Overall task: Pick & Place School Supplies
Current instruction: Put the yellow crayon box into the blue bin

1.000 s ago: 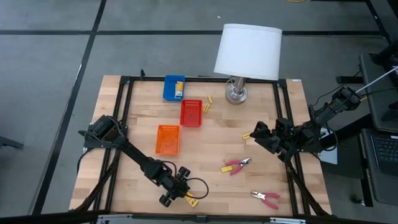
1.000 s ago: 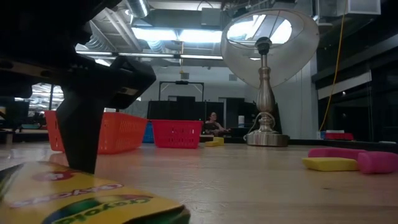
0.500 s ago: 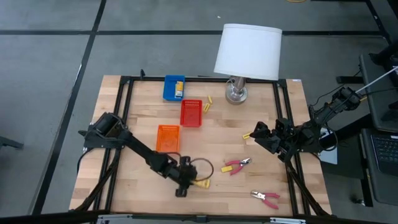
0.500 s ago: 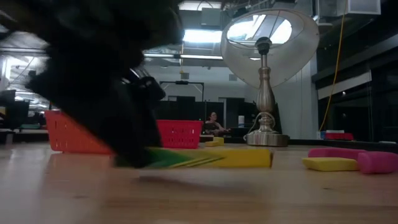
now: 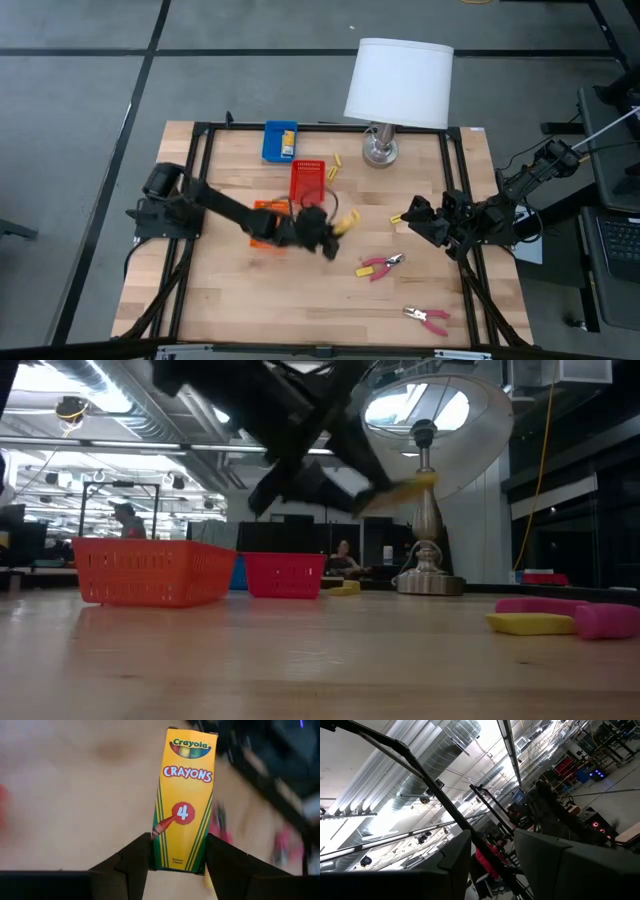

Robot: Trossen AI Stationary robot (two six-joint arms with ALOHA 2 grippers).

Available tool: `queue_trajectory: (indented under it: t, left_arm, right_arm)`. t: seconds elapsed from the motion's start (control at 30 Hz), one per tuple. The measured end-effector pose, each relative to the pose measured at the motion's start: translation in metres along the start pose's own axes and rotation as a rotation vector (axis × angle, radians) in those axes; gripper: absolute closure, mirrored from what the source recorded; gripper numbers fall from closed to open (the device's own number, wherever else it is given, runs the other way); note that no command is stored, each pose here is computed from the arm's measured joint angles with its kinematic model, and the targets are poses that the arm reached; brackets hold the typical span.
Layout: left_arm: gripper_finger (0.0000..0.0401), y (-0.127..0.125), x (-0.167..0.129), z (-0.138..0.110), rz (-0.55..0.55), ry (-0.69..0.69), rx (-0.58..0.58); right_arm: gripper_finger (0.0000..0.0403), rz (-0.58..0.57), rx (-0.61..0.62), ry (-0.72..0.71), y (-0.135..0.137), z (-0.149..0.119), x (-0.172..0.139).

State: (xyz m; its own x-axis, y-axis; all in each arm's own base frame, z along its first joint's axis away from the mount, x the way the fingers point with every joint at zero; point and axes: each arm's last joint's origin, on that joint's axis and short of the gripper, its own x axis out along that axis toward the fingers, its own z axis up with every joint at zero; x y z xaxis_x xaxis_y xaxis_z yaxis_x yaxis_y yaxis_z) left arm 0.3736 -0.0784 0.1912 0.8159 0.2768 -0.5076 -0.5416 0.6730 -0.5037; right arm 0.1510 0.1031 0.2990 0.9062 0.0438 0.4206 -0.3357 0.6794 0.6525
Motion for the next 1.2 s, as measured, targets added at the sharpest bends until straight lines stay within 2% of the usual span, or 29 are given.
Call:
queue_trajectory:
  t: [0.17,0.37,0.5,0.6,0.7,0.97,1.2]
  left_arm:
    - [0.0228,0.016,-0.013,0.057,0.074,-0.168,-0.096]
    - [0.0228,0.060,-0.041,0.111,0.323,-0.270,-0.198]
    - [0.0228,0.095,-0.059,0.135,0.495,-0.286,-0.277]
    - [0.0228,0.120,-0.067,0.147,0.605,-0.283,-0.354]
    - [0.0228,0.144,-0.065,0.159,0.656,-0.252,-0.407]
    - [0.0228,0.197,-0.033,0.176,0.663,-0.105,-0.424]
    - [0.0228,0.216,-0.016,0.172,0.670,-0.020,-0.417]
  right_arm:
    - [0.0247,-0.026,-0.013,-0.007,-0.001,0.000,0.000]
    - [0.0247,-0.042,-0.017,-0.015,-0.001,0.000,0.000]
    - [0.0247,-0.061,-0.022,-0.022,-0.002,0.000,0.000]
    - [0.0247,-0.078,-0.027,-0.024,-0.003,0.000,0.000]
    - [0.0247,-0.091,-0.028,-0.029,-0.003,0.000,0.000]
    - [0.0247,-0.101,-0.020,-0.035,-0.004,0.000,0.000]
    - [0.0247,-0.104,-0.006,-0.037,-0.004,0.000,0.000]
